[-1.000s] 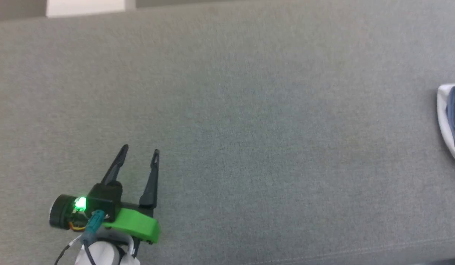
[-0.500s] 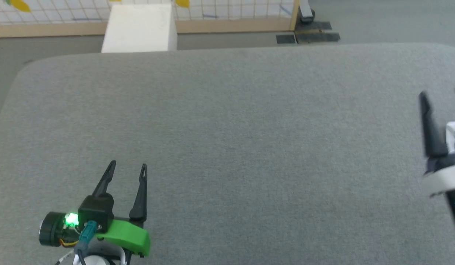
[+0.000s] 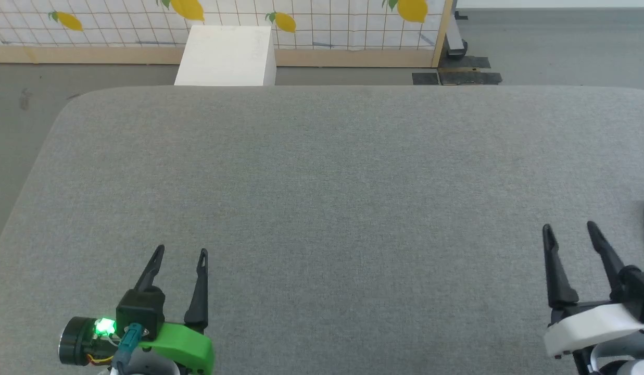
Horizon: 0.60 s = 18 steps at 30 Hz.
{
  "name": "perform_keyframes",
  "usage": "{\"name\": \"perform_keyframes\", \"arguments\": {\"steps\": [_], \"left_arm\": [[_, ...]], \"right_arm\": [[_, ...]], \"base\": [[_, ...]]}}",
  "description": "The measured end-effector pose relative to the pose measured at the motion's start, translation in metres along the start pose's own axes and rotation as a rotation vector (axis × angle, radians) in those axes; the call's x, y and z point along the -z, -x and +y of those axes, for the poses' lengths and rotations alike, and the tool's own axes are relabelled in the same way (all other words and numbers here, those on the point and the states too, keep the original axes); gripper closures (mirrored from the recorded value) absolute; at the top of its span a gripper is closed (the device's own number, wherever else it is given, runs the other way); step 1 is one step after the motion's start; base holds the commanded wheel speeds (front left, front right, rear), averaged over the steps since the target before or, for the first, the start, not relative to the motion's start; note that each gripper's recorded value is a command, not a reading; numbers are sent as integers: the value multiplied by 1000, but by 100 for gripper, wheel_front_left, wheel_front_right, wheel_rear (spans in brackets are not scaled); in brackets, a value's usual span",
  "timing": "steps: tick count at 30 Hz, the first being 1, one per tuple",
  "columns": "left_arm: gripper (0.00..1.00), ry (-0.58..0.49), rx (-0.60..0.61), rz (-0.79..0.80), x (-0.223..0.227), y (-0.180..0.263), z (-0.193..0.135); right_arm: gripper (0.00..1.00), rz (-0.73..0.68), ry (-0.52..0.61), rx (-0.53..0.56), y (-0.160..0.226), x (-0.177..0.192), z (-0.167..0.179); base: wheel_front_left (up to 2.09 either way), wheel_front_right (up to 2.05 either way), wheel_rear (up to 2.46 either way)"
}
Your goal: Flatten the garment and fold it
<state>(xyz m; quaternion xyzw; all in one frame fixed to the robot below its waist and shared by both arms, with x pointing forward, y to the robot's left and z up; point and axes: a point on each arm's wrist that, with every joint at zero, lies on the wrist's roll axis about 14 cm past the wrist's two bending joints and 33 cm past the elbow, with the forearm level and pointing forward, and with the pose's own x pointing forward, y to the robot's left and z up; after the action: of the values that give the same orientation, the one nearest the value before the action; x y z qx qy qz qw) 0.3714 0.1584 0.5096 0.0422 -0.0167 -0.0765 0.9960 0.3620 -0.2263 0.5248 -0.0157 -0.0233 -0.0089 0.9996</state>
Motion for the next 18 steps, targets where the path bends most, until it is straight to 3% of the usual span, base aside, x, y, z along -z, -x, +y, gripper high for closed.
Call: {"name": "perform_keyframes", "arguments": {"steps": [18], "left_arm": [[0,1,-13,33,11,4,0]], "right_arm": [[0,21,-7,-29,-1,8,12]], "base": [[0,0,0]]}}
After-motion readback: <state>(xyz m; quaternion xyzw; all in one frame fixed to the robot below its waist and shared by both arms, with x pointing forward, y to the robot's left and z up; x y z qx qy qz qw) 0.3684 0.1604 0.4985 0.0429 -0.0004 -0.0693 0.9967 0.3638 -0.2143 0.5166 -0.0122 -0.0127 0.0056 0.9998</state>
